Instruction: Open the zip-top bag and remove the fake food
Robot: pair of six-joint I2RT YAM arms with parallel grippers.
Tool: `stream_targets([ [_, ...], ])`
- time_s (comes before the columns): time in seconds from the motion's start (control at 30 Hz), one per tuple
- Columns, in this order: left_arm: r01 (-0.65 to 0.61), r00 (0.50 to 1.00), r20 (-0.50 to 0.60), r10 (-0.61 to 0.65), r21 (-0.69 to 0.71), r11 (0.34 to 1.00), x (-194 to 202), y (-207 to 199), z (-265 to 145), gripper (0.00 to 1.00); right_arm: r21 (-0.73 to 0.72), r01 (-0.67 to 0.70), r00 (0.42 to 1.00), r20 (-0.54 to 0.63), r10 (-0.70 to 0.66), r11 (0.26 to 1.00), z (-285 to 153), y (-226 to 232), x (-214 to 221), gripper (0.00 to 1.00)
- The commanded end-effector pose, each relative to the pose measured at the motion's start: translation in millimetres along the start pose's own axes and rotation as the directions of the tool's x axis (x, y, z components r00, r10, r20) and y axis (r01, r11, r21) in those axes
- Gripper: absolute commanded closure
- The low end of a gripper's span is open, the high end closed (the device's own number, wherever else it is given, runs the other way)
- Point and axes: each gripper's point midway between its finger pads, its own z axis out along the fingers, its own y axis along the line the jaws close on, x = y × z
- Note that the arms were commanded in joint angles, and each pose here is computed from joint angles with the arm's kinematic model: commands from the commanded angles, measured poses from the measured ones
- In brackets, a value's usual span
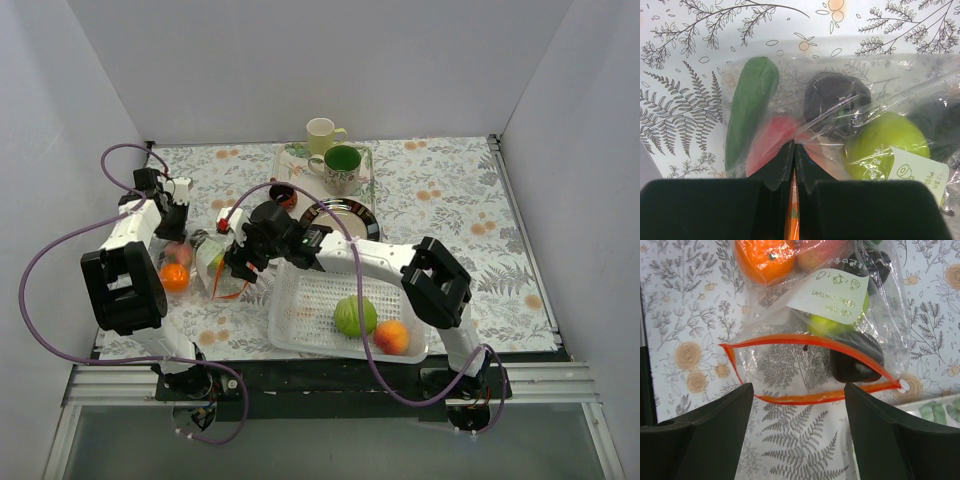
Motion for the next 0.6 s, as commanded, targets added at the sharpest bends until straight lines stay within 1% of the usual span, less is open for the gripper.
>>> stream_targets([
  [0.0, 0.001, 1.000, 0.012, -0.001, -0.002, 1.000, -6.1, 3.3, -3.1, 1.00, -0.011, -0.027, 0.999, -0.025, 0.027, 1.000, 27.0, -3.8, 9.3, 0.17],
  [0.13, -0.007, 1.000, 0.015, 0.007, -0.008, 1.000, -3.9, 3.5, -4.1, 1.00, 0.009, -0.055, 0.995, -0.084, 0.056, 0.998, 46.5, -13.2, 33.9, 0.16],
  [0.23, -0.018, 1.000, 0.013, 0.018, -0.012, 1.000, -0.8, 4.2, -3.3, 1.00, 0.034, -0.057, 0.994, -0.096, 0.060, 0.998, 50.7, -17.7, 44.4, 0.15],
  [0.33, -0.026, 1.000, 0.007, 0.026, -0.005, 1.000, 0.7, 2.8, -2.6, 1.00, 0.095, -0.042, 0.995, -0.089, 0.051, 0.995, 57.0, -30.6, 46.7, 0.02],
  [0.4, -0.032, 0.999, 0.012, 0.032, 0.002, 0.999, -0.7, 2.3, -3.9, 1.00, 0.142, -0.029, 0.997, -0.064, 0.039, 0.989, 61.0, -41.8, 40.3, 0.02],
  [0.47, -0.038, 0.999, 0.014, 0.038, 0.017, 0.999, -1.3, -0.8, -5.7, 1.00, 0.163, -0.026, 0.997, -0.066, 0.037, 0.986, 66.3, -47.8, 44.0, 0.02],
  [0.57, -0.061, 0.998, 0.015, 0.061, 0.041, 0.997, -1.9, -4.3, -8.6, 1.00, 0.196, -0.010, 1.000, -0.022, 0.014, 0.980, 76.2, -57.5, 36.0, 0.02],
])
